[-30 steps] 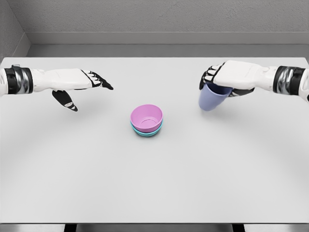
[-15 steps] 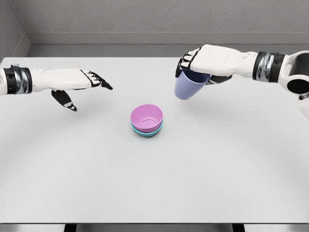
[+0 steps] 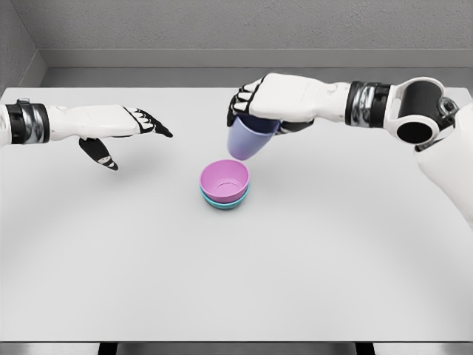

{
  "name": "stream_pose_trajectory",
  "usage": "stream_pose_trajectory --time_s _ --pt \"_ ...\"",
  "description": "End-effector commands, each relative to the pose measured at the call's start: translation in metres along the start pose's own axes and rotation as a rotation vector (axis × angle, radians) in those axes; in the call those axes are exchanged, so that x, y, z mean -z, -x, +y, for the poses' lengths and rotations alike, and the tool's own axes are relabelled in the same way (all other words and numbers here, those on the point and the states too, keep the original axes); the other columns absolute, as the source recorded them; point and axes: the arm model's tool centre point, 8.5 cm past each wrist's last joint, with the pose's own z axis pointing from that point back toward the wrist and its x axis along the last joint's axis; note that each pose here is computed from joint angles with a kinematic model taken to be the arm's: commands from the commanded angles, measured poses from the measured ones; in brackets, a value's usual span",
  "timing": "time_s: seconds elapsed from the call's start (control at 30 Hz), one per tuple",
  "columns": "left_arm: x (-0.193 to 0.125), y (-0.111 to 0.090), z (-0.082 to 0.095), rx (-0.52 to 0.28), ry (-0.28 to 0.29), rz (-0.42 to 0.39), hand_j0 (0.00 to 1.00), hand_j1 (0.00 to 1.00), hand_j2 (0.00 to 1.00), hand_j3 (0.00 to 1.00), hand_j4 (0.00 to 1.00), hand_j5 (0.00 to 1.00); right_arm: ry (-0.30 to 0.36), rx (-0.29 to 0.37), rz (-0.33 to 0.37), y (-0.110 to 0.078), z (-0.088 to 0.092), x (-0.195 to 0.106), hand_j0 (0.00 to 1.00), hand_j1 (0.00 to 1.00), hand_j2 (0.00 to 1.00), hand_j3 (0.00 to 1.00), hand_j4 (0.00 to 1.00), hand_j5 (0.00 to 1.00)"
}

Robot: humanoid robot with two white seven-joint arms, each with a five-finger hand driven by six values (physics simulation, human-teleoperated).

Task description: Stacking bowl and cup with both arms

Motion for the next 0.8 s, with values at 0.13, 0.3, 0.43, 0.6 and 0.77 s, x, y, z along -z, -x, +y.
stream_pose_trajectory --time_s 0.13,0.3,0.43,0.6,0.77 --pt "-0.002 0.001 0.002 -0.006 -0.009 0.005 1.00 1.00 1.00 1.00 1.00 1.00 0.006 -0.016 -0.046 -0.015 -0.003 0.009 0.43 0.43 0.43 0.43 0.43 0.43" --pt "-0.002 0.001 0.002 -0.006 -0.009 0.005 1.00 1.00 1.00 1.00 1.00 1.00 -0.021 -0.020 -0.083 -0.027 0.005 0.018 0.43 0.43 0.43 0.43 0.43 0.43" --pt "-0.002 0.001 0.002 -0.006 -0.009 0.005 1.00 1.00 1.00 1.00 1.00 1.00 -0.021 -0.029 -0.097 -0.032 0.004 0.020 0.43 0.43 0.43 0.43 0.43 0.43" --pt "-0.002 0.001 0.002 -0.006 -0.009 0.005 1.00 1.00 1.00 1.00 1.00 1.00 -0.051 -0.021 -0.118 -0.039 0.015 0.025 0.42 0.42 0.42 0.42 0.42 0.42" --pt "-0.001 0.001 0.002 -0.006 -0.010 0.003 1.00 1.00 1.00 1.00 1.00 1.00 -0.061 -0.016 -0.108 -0.036 0.019 0.025 0.42 0.42 0.42 0.42 0.42 0.42"
